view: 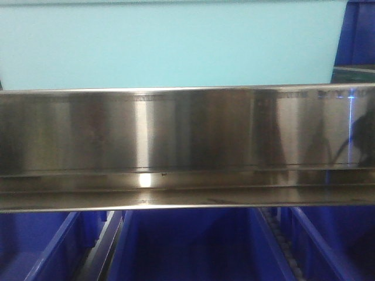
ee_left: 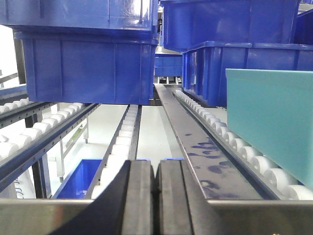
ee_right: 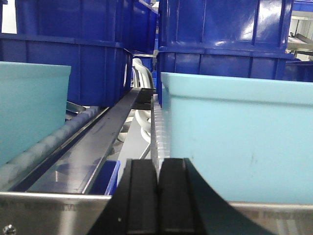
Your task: Move two blue bins to right shelf middle
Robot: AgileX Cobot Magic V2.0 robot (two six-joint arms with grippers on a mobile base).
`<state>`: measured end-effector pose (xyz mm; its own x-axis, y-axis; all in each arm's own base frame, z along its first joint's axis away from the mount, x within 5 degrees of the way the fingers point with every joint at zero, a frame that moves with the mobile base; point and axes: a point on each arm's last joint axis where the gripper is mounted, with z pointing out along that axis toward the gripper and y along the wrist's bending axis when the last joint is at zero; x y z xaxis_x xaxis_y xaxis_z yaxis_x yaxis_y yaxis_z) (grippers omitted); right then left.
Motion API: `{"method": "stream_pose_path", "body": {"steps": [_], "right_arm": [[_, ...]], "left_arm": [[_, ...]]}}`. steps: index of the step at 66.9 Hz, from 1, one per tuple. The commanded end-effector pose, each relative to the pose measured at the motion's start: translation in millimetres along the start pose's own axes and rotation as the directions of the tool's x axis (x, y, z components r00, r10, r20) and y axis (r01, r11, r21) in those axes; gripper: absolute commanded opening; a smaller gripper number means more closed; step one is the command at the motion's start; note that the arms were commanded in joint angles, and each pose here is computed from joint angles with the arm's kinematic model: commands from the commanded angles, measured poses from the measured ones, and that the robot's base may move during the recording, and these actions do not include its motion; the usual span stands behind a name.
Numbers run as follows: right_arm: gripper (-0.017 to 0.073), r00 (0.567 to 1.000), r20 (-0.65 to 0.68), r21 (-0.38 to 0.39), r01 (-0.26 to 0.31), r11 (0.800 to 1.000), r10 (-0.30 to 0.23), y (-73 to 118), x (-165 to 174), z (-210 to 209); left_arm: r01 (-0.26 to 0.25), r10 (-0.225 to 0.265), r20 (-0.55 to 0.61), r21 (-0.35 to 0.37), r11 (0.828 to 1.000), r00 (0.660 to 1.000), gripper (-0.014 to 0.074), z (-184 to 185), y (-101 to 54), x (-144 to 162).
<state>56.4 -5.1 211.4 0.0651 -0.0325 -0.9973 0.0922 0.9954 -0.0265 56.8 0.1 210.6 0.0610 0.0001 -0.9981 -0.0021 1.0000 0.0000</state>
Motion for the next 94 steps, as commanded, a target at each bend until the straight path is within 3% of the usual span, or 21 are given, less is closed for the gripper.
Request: {"method": "stream_pose_path", "body": {"steps": [1, 53, 64, 71, 78, 94], "right_arm": [[-0.0163, 1.000, 0.027, 0.006, -0.003, 1.000, 0.003, -0.4, -3, 0], [-0.0163, 1.000, 0.027, 0.006, -0.003, 1.000, 0.003, -0.4, -3, 0], [-0.0163, 0.992, 0.128, 0.006, -0.003, 1.000, 0.002, -0.4, -12, -1], [-0.0163, 0.989, 0.148, 0.007, -0.003, 1.000, 0.002, -0.8, -26, -3], [-0.0163, 0.995, 0.096, 0.011, -0.004, 1.000, 0.003, -2.1, -59, -12], [-0.0163, 0.998, -0.059, 0.011, -0.010, 1.000, 0.011, -4.0, -120, -4]], "left_arm": [[0.000, 0.000, 0.019, -0.003, 1.000, 1.000, -0.0111, 0, 0.1, -2], [0.000, 0.000, 0.019, -0.003, 1.000, 1.000, -0.0111, 0, 0.1, -2], [0.000, 0.000, 0.064, -0.003, 1.000, 0.998, -0.0111, -1, 0.1, -6], [-0.019, 0.019, 0.059, -0.005, 1.000, 0.998, -0.0111, -4, 0.2, -29], [-0.072, 0.073, 0.046, -0.021, 0.997, 0.996, -0.0111, -12, 1.5, -65], [-0.073, 0.069, -0.139, -0.025, 0.997, 0.988, -0.0111, 7, 3.1, -128]]}}
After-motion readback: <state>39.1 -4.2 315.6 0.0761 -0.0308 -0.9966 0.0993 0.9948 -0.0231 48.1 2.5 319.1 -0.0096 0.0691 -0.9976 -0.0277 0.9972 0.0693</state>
